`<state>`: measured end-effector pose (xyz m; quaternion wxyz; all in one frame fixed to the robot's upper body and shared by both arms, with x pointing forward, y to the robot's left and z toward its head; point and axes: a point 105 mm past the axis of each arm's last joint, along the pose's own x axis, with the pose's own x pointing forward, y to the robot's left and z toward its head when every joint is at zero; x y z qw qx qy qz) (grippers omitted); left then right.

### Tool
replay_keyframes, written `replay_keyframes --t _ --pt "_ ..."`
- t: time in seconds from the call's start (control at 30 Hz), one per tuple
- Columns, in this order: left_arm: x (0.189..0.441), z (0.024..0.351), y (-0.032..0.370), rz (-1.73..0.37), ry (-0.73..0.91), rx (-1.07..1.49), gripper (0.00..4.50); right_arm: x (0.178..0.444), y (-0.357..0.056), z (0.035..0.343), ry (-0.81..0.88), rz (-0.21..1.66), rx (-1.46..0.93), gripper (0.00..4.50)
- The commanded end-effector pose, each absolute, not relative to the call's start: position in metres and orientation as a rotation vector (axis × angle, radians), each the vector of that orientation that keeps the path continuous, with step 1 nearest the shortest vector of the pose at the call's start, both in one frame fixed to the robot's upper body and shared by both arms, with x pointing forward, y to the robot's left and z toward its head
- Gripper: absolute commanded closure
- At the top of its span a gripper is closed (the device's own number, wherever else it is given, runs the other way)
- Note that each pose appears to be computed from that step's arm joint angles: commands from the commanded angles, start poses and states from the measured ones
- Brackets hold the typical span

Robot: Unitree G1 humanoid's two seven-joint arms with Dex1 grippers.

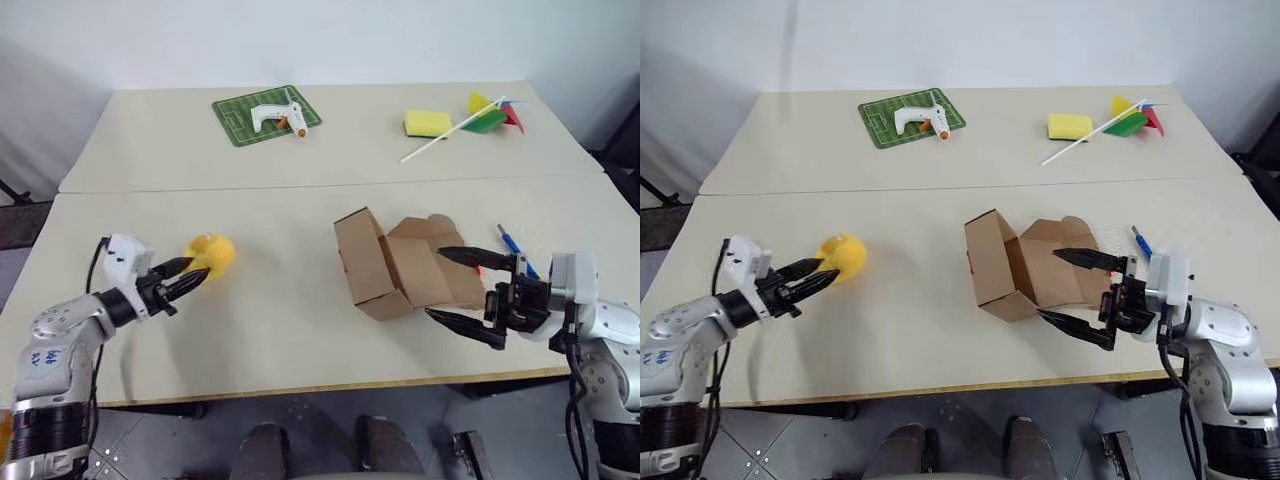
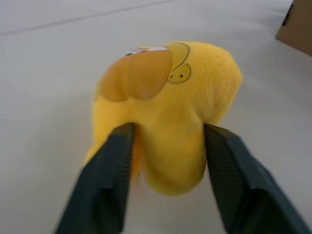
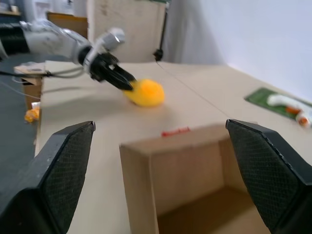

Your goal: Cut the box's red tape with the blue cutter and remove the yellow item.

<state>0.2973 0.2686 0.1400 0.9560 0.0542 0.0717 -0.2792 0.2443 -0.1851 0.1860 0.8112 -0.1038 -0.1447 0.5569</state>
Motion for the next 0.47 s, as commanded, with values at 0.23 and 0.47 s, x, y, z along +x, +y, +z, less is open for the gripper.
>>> replay_keyframes --t 0.23,0.47 --pt "0.228 0.161 0.306 -0.595 0.176 0.214 0.78 0.246 -0.224 0.183 -0.18 1.155 -0.354 0.0" --pt "0.217 0.155 0.315 -0.479 0.113 0.247 0.78 0.262 -0.241 0.189 -0.195 1.121 -0.42 0.0"
